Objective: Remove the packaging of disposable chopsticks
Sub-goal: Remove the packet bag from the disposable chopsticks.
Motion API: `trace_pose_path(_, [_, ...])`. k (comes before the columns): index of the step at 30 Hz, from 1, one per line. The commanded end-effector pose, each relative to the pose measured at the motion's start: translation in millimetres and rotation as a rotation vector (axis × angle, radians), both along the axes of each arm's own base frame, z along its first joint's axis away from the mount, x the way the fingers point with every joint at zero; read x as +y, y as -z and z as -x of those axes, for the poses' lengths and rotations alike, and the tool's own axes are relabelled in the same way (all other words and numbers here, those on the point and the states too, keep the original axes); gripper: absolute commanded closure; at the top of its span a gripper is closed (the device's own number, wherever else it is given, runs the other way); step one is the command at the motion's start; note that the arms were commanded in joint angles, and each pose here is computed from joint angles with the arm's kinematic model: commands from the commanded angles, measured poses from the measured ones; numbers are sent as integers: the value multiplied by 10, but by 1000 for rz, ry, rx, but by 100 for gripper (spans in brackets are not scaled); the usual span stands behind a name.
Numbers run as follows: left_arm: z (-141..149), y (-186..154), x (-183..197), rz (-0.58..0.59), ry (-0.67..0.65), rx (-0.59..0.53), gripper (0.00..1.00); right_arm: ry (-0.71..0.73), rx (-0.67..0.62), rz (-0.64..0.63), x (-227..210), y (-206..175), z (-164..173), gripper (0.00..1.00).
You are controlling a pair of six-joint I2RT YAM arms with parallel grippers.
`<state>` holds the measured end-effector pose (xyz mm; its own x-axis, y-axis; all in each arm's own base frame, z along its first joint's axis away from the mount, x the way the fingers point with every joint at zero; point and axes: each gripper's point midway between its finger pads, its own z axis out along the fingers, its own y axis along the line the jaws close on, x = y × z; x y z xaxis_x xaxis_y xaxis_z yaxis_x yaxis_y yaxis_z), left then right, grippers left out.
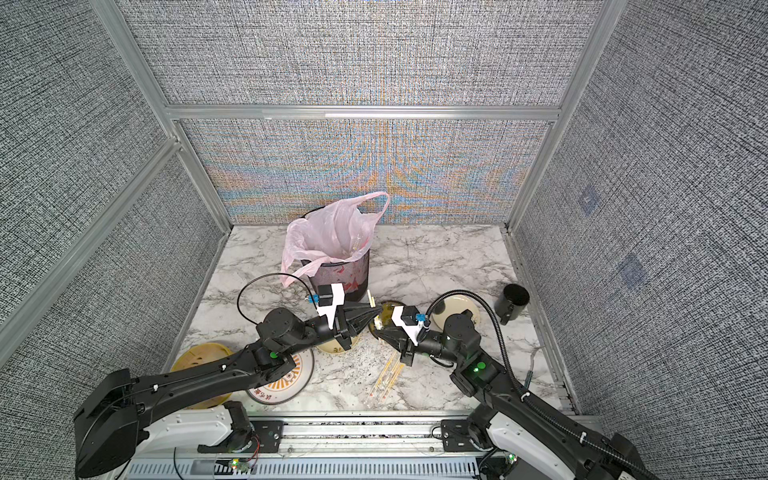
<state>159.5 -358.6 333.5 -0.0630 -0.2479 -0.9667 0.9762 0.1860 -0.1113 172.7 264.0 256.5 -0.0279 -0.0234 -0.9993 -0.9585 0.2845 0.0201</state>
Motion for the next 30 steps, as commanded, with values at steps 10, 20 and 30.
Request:
trace_pose_path(10, [51, 599, -133, -153, 68, 97, 95, -7, -102, -102, 4, -447, 12, 100])
trace_pose_path(20, [35, 782, -158, -183, 67, 122, 94, 0, -117, -101, -20, -476, 30, 100])
trace_pose_path(30, [51, 921, -154, -214, 75, 140, 94, 6, -120, -104, -31, -479, 27, 100])
